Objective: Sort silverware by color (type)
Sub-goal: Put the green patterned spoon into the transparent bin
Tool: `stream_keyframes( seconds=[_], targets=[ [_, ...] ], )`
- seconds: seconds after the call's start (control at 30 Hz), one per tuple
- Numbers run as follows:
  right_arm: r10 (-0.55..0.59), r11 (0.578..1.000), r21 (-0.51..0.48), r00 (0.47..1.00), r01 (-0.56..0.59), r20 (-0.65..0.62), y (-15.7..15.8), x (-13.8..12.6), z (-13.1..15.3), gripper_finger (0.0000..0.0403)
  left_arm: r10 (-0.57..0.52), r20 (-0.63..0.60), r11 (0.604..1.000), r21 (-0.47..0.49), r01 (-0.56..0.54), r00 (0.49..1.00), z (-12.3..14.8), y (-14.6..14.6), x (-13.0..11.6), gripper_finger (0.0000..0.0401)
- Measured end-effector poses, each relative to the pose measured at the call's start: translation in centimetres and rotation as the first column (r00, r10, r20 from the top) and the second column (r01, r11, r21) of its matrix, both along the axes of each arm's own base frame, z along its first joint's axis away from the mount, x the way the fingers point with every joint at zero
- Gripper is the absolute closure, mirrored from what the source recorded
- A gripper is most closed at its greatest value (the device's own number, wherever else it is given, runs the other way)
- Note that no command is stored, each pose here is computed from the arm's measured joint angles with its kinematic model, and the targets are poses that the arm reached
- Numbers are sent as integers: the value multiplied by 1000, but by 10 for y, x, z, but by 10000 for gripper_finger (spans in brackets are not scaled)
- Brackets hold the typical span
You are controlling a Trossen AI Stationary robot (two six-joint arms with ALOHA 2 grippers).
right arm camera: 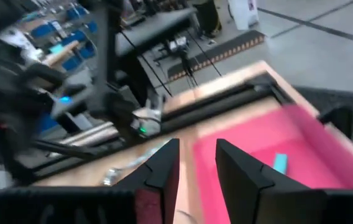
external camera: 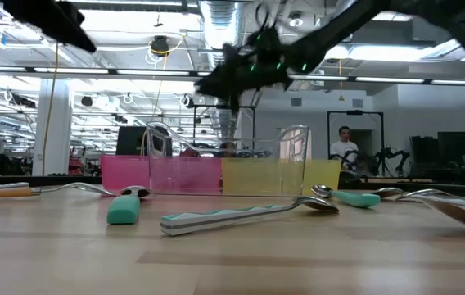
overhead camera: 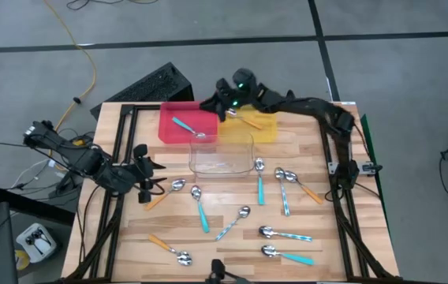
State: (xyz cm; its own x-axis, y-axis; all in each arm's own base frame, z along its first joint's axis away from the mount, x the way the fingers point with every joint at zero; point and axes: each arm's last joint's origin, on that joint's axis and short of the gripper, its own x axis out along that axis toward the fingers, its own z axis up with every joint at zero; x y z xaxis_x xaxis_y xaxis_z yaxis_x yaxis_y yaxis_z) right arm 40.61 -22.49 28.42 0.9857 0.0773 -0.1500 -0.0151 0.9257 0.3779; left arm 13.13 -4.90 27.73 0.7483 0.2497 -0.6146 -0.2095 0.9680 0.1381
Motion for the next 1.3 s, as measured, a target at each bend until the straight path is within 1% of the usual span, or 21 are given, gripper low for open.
stream_keyframes(
  seconds=[0.1, 0.2, 0.33, 0.43, 0.53, 0.67, 0.83, 0.93, 0.97, 1.0, 1.1, 1.2, 1.3],
  targets=[
    [9, 998, -65, 999, -6, 33, 11, -23, 44, 276, 53, -6, 997, -57, -53, 999, -10, 0, 0, 244],
    [1, 989, -146, 999, 4, 34, 26, -52, 83, 275, 102, -16, 988, -115, -103, 995, -19, 0, -1, 244],
    [-78, 966, -248, 997, 76, 4, 50, -94, 124, 275, 163, -44, 973, -156, -168, 986, -34, 1, -2, 244],
    [-144, 944, -305, 989, 128, -31, 66, -122, 144, 275, 180, -72, 969, -157, -189, 981, -43, 0, -2, 244],
    [-187, 934, -324, 980, 153, -74, 81, -142, 154, 275, 158, -117, 973, -153, -175, 980, -51, -1, -2, 244],
    [-220, 930, -328, 967, 168, -127, 98, -158, 160, 275, 207, -156, 956, -177, -233, 966, -61, -2, 0, 244],
    [-224, 931, -334, 952, 145, -210, 108, -161, 154, 275, 239, -258, 945, -158, -285, 936, -72, -4, 2, 244],
    [-221, 933, -336, 942, 129, -252, 111, -157, 148, 275, 270, -331, 934, -138, -329, 904, -79, -4, 1, 244],
    [-220, 935, -332, 937, 124, -270, 111, -155, 146, 275, 300, -352, 921, -133, -365, 887, -82, -4, 1, 244],
    [-220, 937, -329, 931, 118, -291, 111, -152, 142, 275, 343, -368, 901, -133, -414, 865, -84, -4, 1, 244],
    [-210, 942, -321, 921, 100, -329, 111, -143, 134, 275, 456, -413, 813, -165, -558, 788, -91, -3, 2, 244],
    [-210, 943, -318, 914, 96, -346, 110, -139, 130, 275, 516, -467, 732, -195, -653, 718, -97, -6, 4, 244],
    [-225, 941, -321, 905, 106, -360, 108, -136, 126, 275, 569, -509, 658, -189, -729, 646, -104, -8, 7, 244]
  ],
)
